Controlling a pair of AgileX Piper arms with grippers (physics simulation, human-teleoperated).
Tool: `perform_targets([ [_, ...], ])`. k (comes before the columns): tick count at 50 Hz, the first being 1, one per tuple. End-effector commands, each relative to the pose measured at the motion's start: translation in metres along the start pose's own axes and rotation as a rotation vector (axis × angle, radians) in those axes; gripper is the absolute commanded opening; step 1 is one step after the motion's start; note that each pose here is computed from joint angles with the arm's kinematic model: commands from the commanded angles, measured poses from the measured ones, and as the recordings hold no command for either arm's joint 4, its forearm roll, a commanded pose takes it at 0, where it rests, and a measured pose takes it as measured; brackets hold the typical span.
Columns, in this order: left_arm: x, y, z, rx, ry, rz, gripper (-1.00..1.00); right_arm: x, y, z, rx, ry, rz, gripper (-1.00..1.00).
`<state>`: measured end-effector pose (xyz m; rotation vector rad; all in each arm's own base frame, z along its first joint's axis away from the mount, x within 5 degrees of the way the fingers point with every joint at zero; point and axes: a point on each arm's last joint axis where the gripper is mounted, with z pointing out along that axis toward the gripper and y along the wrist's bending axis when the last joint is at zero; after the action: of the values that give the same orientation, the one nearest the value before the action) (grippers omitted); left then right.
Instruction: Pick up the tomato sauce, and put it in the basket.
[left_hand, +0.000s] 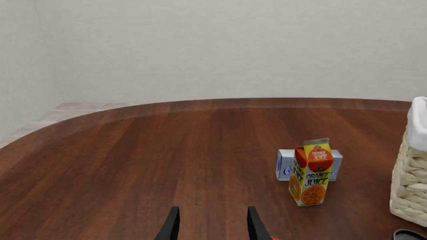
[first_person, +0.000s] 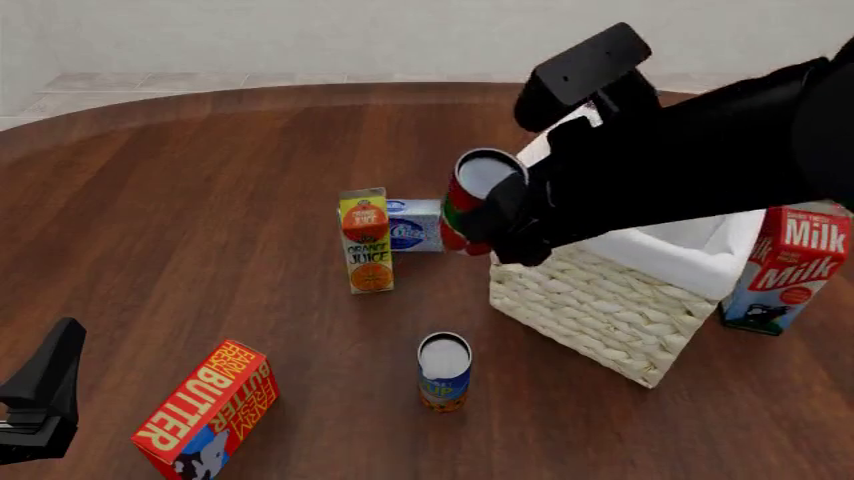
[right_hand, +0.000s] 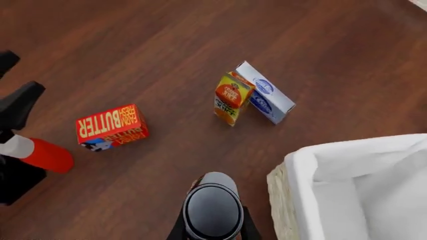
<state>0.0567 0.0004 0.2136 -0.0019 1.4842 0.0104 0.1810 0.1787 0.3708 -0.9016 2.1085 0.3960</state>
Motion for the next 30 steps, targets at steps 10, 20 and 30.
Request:
perform_targets([
  [10, 0.000, 0.000, 0.000, 0.000, 0.000, 0.000, 1.00, -0.004, -0.014, -0.049, 0.053, -0.033, 0.028, -1.00],
  [20, 0.000, 0.000, 0.000, 0.000, 0.000, 0.000, 1.00, -0.001, -0.020, -0.066, 0.081, -0.053, 0.040, -1.00],
  [30, 0.000, 0.000, 0.000, 0.000, 0.000, 0.000, 1.00, 0.001, -0.028, -0.079, 0.117, -0.061, 0.051, -1.00],
])
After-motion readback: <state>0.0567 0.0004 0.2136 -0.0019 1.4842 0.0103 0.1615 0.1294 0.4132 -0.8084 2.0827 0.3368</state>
